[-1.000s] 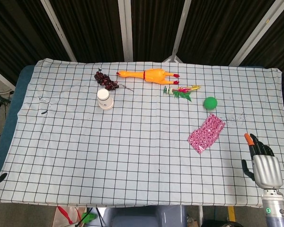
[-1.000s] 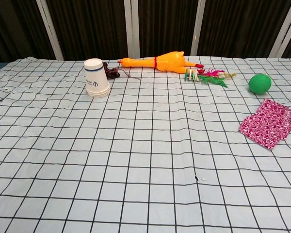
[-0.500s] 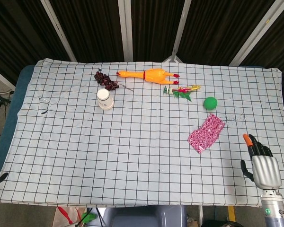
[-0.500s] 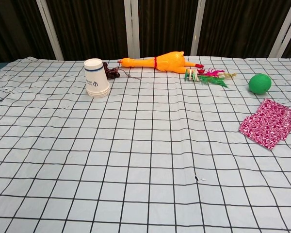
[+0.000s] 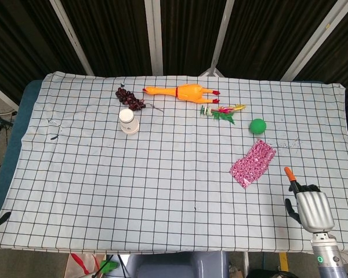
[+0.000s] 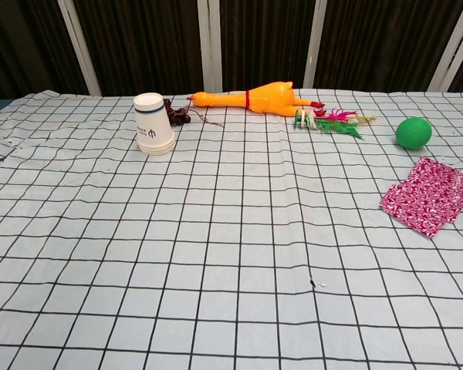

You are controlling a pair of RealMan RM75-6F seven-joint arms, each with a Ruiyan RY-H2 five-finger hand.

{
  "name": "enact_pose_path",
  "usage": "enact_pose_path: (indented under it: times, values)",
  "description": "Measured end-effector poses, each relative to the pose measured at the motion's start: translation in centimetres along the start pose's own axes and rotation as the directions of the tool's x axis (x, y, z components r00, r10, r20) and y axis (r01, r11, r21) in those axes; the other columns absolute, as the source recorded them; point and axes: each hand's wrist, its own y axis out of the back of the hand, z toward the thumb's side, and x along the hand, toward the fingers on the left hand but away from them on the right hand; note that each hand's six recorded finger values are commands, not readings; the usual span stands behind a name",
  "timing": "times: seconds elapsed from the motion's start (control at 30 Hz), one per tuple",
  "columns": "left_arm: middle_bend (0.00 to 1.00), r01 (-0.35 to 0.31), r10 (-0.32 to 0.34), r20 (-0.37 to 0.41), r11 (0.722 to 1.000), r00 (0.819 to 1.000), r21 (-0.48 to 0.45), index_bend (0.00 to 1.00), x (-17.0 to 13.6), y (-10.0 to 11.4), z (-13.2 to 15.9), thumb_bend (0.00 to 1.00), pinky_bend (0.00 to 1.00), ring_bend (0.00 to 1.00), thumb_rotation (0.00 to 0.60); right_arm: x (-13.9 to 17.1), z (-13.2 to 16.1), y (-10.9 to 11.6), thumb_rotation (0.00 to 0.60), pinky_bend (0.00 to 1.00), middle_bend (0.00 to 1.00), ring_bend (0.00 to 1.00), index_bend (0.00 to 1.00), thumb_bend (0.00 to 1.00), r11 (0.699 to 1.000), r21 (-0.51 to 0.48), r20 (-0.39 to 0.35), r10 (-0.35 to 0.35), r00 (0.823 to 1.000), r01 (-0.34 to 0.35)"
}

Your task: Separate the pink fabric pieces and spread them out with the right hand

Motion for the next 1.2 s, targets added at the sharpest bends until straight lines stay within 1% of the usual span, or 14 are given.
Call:
enact_pose_path:
  times: [0.13,0.23,0.43,0.6,0.77,1.0,1.2]
  values:
    - [0.03,0.005,-0.005,-0.006,1.0,1.0,0.0,0.1,0.1,-0.1,-0.1,0.2,0.17,0.05,0.6,-0.6,1.1,-0.5,0.6,0.62,0.68,0.72,0.08,0.5,0.999,0.036,-0.029,0.009,1.0,-0.008]
    - [0.03,0.005,-0.005,-0.002,1.0,1.0,0.002,0.1,0.1,-0.1,0.0,0.2,0.17,0.05,0.6,-1.2,2.1,-1.1,0.6,0.64,0.73,0.76,0.08,0.56,0.997,0.066,-0.057,0.03,0.998,-0.027]
    - [0.03,0.001,-0.001,-0.009,1.0,1.0,0.001,0.1,0.1,0.0,-0.1,0.2,0.17,0.05,0.6,-2.8,3.9,-2.6,0.6,0.64,0.8,0.81,0.1,0.69,0.991,0.108,-0.098,0.091,0.991,-0.081]
    - [0.03,0.003,-0.003,-0.009,1.0,1.0,0.001,0.1,0.2,-0.1,-0.1,0.2,0.17,0.05,0.6,-3.9,4.7,-4.0,0.6,0.64,0.81,0.81,0.1,0.71,0.981,0.14,-0.116,0.151,0.982,-0.134]
    - [0.03,0.003,-0.003,-0.013,1.0,1.0,0.0,0.1,0.3,-0.1,-0.2,0.2,0.17,0.05,0.6,-5.2,5.4,-5.3,0.6,0.64,0.81,0.82,0.13,0.72,0.963,0.196,-0.114,0.212,0.971,-0.187]
    - [0.03,0.006,-0.006,-0.016,1.0,1.0,-0.001,0.1,0.4,-0.1,-0.3,0.2,0.17,0.05,0.6,-6.3,6.3,-6.0,0.6,0.64,0.81,0.81,0.14,0.73,0.945,0.241,-0.116,0.255,0.96,-0.222]
    - [0.03,0.005,-0.005,-0.017,1.0,1.0,0.0,0.1,0.4,-0.1,-0.3,0.2,0.17,0.05,0.6,-7.0,6.6,-6.9,0.6,0.64,0.81,0.82,0.14,0.73,0.919,0.297,-0.113,0.304,0.946,-0.26]
